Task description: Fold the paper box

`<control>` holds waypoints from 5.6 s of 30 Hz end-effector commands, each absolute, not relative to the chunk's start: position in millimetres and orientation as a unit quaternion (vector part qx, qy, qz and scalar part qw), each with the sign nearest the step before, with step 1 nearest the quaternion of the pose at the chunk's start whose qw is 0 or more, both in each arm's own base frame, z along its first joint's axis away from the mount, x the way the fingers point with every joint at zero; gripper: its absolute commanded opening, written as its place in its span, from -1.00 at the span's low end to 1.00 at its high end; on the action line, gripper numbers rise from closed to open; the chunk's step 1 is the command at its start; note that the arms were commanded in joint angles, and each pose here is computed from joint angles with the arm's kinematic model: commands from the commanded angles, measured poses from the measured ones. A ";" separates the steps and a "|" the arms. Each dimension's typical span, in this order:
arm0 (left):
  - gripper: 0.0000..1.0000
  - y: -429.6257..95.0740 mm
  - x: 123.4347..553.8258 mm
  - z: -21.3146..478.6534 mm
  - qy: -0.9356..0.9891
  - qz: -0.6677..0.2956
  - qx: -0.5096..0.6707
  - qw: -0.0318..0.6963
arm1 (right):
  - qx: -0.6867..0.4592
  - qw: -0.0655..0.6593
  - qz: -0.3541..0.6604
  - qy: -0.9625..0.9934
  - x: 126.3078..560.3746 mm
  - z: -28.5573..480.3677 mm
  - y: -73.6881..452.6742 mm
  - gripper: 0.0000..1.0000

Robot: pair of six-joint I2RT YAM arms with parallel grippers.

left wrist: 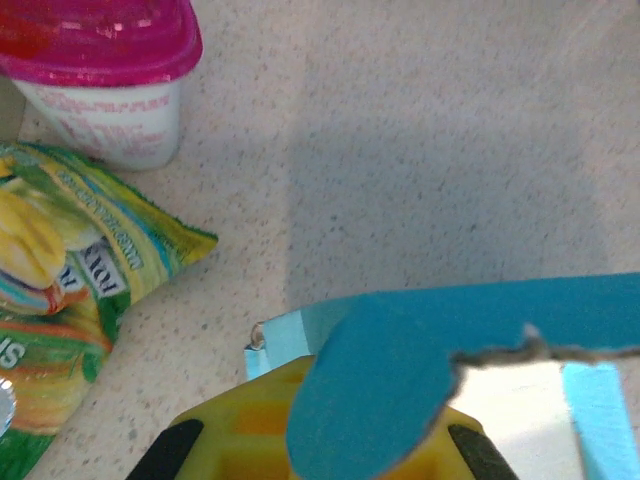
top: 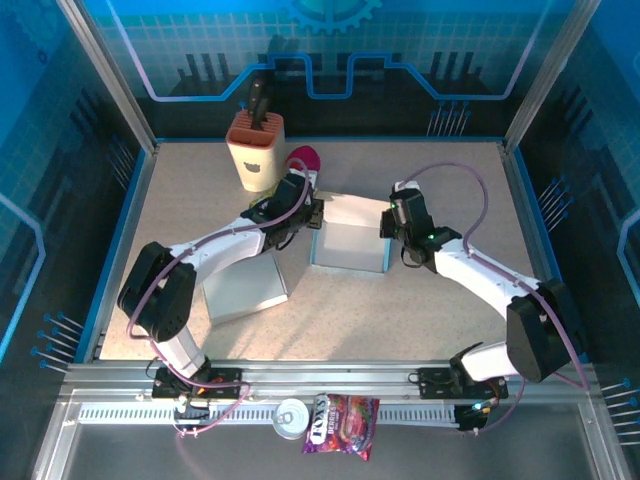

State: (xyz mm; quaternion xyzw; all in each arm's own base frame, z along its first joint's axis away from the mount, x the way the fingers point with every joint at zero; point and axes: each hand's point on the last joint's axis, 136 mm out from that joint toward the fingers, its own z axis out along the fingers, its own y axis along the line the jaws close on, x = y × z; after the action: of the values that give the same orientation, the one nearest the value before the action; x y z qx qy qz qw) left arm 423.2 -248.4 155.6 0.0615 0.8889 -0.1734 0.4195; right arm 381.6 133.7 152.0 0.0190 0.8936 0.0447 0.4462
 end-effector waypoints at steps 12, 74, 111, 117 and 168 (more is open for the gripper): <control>-1.00 -277.6 391.2 153.5 0.812 -0.299 0.117 0.486 | 0.032 0.593 0.157 0.789 361.4 176.5 150.1 -1.00; -1.00 -284.1 333.2 82.3 0.799 -0.266 0.136 0.522 | 0.024 0.479 0.098 0.872 308.4 126.6 136.1 -0.49; -1.00 -284.7 324.4 78.4 0.797 -0.213 0.137 0.548 | 0.225 0.256 0.259 0.904 217.6 165.5 122.5 0.73; -1.00 -283.2 314.0 69.2 0.798 -0.219 0.133 0.546 | 0.270 0.222 0.302 0.887 235.4 159.2 131.2 0.67; 0.32 -214.8 224.9 144.3 0.901 -0.249 -0.005 0.355 | 0.234 0.166 0.208 0.935 227.2 68.6 125.3 0.15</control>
State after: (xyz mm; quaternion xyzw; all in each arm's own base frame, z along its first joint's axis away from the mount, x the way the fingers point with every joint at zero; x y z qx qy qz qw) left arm 220.9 -229.7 131.7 0.0055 0.8863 -0.2806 0.3683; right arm 225.9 128.9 65.2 0.2592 0.9240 0.2323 0.1585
